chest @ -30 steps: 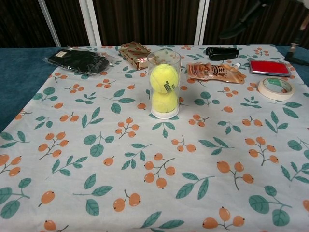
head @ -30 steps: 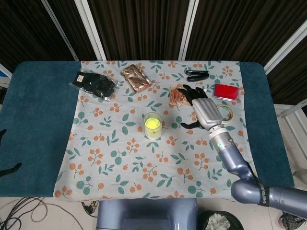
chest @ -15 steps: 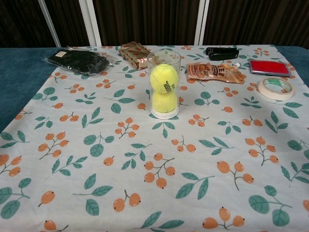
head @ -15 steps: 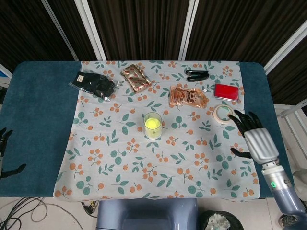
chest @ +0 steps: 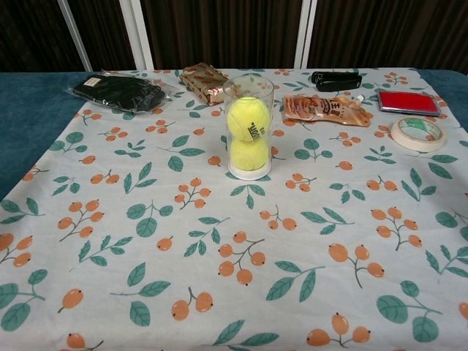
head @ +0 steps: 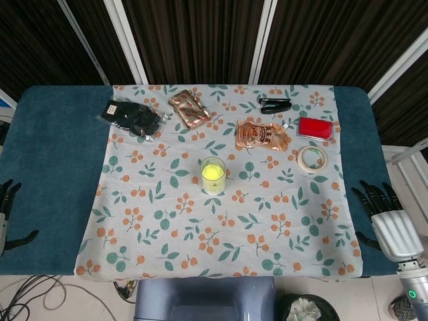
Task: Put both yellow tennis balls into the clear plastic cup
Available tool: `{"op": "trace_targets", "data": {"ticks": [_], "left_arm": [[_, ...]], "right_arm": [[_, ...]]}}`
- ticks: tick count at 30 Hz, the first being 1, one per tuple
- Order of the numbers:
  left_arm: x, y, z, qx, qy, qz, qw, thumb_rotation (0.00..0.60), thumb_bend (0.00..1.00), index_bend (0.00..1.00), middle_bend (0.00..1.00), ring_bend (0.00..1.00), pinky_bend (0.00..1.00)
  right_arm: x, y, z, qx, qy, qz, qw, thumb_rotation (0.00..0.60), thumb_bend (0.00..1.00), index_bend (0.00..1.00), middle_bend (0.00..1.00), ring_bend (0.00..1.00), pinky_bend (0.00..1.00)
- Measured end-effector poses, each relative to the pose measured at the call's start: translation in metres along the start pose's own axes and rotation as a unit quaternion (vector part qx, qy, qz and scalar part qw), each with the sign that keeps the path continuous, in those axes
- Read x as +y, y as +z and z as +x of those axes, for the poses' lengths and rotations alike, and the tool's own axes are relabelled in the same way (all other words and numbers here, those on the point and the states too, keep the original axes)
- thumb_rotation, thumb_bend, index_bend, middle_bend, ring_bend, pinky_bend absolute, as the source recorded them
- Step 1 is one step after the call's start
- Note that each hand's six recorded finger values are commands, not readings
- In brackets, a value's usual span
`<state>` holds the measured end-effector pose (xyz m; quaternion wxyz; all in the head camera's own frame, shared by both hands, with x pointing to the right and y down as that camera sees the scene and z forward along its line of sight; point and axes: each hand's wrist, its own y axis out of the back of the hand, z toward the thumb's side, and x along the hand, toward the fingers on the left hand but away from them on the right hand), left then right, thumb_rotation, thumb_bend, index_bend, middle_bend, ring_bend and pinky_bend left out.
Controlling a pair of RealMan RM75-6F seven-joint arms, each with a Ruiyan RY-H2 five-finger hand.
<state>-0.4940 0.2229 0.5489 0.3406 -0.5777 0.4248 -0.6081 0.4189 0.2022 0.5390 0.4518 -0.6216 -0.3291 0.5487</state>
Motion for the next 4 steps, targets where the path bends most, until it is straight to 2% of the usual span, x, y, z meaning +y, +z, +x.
{"op": "trace_targets", "data": {"ticks": [4], "left_arm": [[0.0007,0.0006,-0.0005,-0.003,0.001,-0.002,1.0,0.6,0.01,0.07,0.0,0.0,0.0]], "right_arm": [[0.0029,-0.0019,0.002,-0.012,-0.008,-0.007,0.9999,0.6,0.23,0.12,0.05,0.13,0.0]]}}
